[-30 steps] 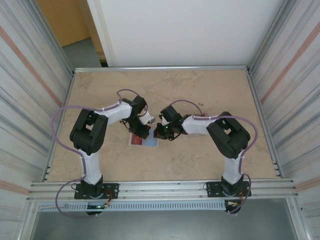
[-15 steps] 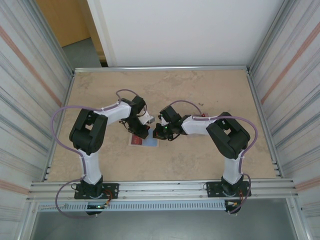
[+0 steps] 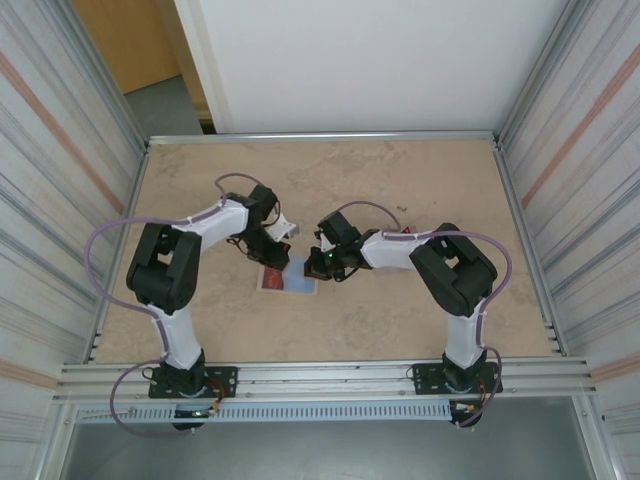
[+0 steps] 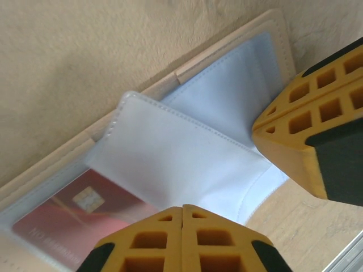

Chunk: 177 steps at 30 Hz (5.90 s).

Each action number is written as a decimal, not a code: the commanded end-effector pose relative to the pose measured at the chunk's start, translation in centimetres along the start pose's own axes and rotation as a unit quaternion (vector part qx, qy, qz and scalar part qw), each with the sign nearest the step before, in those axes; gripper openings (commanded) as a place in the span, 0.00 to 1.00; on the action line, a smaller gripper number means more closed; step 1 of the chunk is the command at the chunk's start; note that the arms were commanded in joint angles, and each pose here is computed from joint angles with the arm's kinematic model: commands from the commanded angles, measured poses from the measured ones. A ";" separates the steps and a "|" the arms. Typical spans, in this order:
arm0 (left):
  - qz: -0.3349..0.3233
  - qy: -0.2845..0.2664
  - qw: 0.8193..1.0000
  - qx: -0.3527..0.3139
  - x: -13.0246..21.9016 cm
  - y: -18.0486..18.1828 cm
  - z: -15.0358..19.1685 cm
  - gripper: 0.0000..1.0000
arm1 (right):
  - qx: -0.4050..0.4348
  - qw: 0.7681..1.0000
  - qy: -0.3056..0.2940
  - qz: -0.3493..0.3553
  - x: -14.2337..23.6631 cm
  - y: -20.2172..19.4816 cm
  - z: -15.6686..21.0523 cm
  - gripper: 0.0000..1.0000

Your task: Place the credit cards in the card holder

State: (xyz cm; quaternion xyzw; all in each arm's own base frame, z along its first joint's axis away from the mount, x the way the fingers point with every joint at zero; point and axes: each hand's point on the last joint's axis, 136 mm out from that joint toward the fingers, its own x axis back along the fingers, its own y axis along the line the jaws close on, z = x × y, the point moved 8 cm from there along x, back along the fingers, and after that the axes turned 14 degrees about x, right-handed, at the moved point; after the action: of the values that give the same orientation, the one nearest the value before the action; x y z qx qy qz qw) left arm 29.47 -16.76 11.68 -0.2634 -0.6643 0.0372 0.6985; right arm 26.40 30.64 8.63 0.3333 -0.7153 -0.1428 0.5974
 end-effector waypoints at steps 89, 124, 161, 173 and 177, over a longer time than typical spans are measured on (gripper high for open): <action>0.026 0.015 0.999 0.045 -0.5 2.2 -1.0 0.09 | -0.014 0.997 -0.006 -0.076 -1.3 0.3 0.1 0.02; 0.020 -0.134 0.990 0.028 9.0 2.7 0.3 0.30 | 0.069 0.995 -0.013 -0.064 2.0 5.2 -3.3 0.08; 0.122 -0.062 0.962 -0.237 -5.0 -22.1 -10.4 0.00 | 0.013 0.966 -0.065 0.252 25.4 -13.1 0.2 0.59; 0.088 -0.028 0.969 -0.227 -9.1 -20.4 -10.2 0.00 | 0.016 0.968 -0.039 0.248 23.6 -15.0 -0.4 0.58; 0.075 -0.016 0.972 -0.223 -10.1 -19.7 -9.9 0.00 | 0.015 0.967 -0.033 0.251 23.2 -15.4 -0.7 0.58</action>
State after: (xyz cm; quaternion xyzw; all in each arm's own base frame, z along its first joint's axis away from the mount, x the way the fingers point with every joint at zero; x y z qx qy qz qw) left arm 32.46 -41.19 13.02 -0.4765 -0.6566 -0.0351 0.5836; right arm 30.05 4.43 17.59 0.1358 -0.8008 0.0038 0.5833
